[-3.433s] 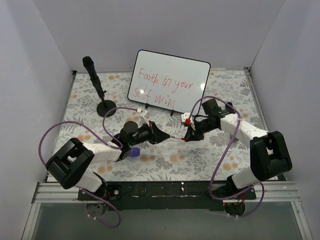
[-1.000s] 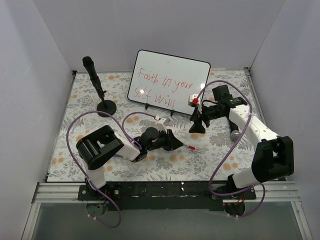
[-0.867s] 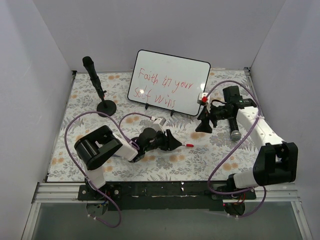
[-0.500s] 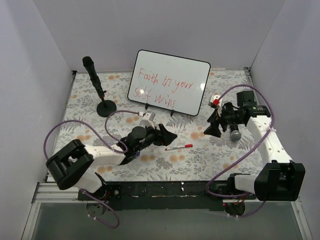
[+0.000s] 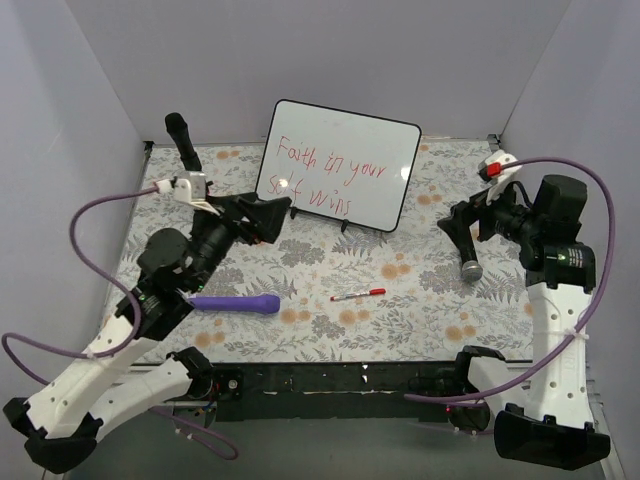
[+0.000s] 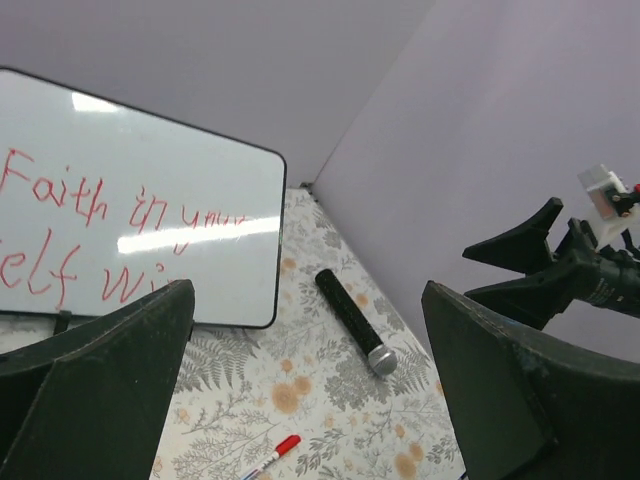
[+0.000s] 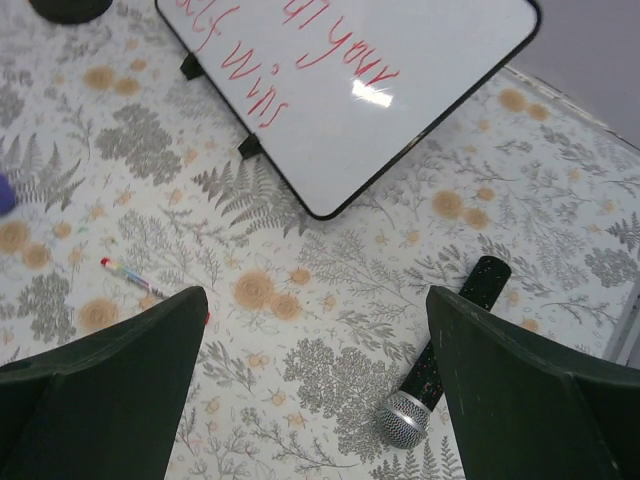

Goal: Write a sentence on the whiteboard
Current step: Reset both arms

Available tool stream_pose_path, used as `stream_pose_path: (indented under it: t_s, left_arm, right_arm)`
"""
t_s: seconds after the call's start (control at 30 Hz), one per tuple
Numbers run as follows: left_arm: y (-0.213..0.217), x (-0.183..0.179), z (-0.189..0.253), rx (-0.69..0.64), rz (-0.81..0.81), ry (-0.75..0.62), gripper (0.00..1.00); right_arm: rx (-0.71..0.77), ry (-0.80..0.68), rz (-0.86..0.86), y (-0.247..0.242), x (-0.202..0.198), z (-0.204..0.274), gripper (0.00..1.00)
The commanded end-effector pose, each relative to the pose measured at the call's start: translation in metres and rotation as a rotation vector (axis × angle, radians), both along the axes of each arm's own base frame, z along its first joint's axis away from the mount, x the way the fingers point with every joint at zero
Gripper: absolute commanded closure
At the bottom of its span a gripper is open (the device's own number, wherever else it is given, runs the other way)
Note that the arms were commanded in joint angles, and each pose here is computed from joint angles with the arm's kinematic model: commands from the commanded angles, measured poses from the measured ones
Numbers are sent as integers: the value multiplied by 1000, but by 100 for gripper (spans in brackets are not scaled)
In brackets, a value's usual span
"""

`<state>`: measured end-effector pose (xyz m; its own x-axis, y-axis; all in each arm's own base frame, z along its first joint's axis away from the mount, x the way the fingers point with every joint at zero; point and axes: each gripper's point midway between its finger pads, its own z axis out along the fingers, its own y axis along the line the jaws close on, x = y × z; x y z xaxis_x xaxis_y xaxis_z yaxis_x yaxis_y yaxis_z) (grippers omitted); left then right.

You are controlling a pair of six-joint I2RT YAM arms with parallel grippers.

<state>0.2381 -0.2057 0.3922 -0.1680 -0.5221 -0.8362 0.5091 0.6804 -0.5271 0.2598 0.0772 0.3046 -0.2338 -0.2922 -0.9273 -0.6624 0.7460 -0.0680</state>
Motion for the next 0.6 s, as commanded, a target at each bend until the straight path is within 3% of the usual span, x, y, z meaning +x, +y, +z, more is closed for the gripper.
stream_pose_path:
  t_s: [0.0, 0.2, 0.57]
  left_arm:
    - [31, -13, -2, 181, 61, 52, 2]
    - [40, -29, 7, 137, 38, 47, 2]
    - [41, -40, 19, 90, 5, 42, 2]
  right_arm:
    - [150, -35, -208, -17, 10, 51, 2]
    - [177, -120, -422, -50, 12, 90, 2]
    - [179, -192, -392, -44, 1, 113, 2]
